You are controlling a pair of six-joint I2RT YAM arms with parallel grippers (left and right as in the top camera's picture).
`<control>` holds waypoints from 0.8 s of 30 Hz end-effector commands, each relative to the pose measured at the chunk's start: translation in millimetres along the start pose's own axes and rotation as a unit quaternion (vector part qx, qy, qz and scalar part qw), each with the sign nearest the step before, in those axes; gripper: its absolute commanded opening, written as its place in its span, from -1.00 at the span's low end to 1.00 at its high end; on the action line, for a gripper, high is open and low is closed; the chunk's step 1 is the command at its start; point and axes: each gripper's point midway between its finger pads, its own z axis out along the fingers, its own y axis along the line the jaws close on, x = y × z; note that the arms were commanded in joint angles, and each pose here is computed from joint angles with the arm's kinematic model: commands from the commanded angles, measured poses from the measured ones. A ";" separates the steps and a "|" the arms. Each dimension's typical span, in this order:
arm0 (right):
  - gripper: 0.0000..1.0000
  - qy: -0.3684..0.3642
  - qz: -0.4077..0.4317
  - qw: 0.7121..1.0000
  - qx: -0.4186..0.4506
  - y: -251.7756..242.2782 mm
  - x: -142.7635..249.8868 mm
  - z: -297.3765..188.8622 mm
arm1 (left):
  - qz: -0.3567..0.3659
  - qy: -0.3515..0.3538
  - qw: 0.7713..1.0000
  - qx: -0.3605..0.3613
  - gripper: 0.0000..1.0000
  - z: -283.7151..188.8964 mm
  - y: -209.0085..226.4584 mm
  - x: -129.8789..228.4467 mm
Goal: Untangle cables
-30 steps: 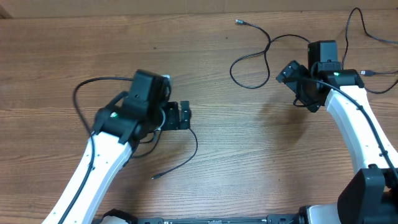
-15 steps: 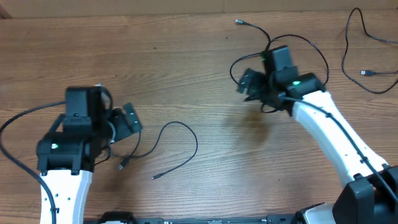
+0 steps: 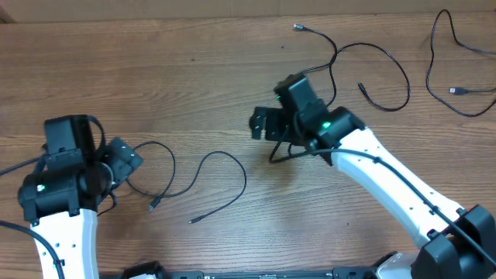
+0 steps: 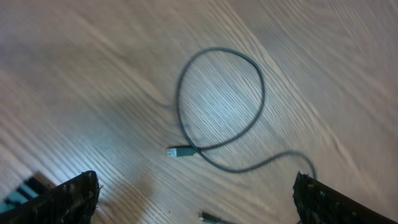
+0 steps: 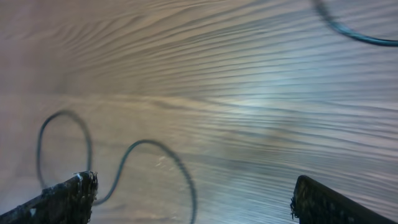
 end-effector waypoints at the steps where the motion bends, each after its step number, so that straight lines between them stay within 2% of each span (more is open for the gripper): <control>1: 0.99 0.021 -0.048 0.998 -0.020 23.7 19.1 17.8 | -0.104 -0.019 0.994 -0.009 0.99 -5.3 15.6 -15.2; 4: 1.00 0.039 -0.060 0.997 -0.023 32.3 32.1 42.2 | -0.131 0.014 0.991 0.035 0.99 -5.2 10.0 -12.2; 8: 0.99 0.080 -0.087 0.993 -0.030 42.5 60.0 71.9 | -0.099 0.030 0.992 0.069 0.99 -6.3 4.8 -11.0; 12: 0.65 0.110 -0.209 0.971 -0.031 47.9 89.5 87.3 | -0.065 0.040 0.995 0.063 0.99 -6.1 7.9 -5.2; 18: 0.48 0.089 -0.270 0.959 0.011 46.7 94.3 90.2 | -0.066 0.045 0.995 0.059 0.99 -6.1 9.2 -2.4; 24: 0.41 0.061 -0.300 0.951 0.048 39.8 86.5 103.2 | -0.066 0.046 0.995 0.059 0.99 -6.1 9.3 -2.3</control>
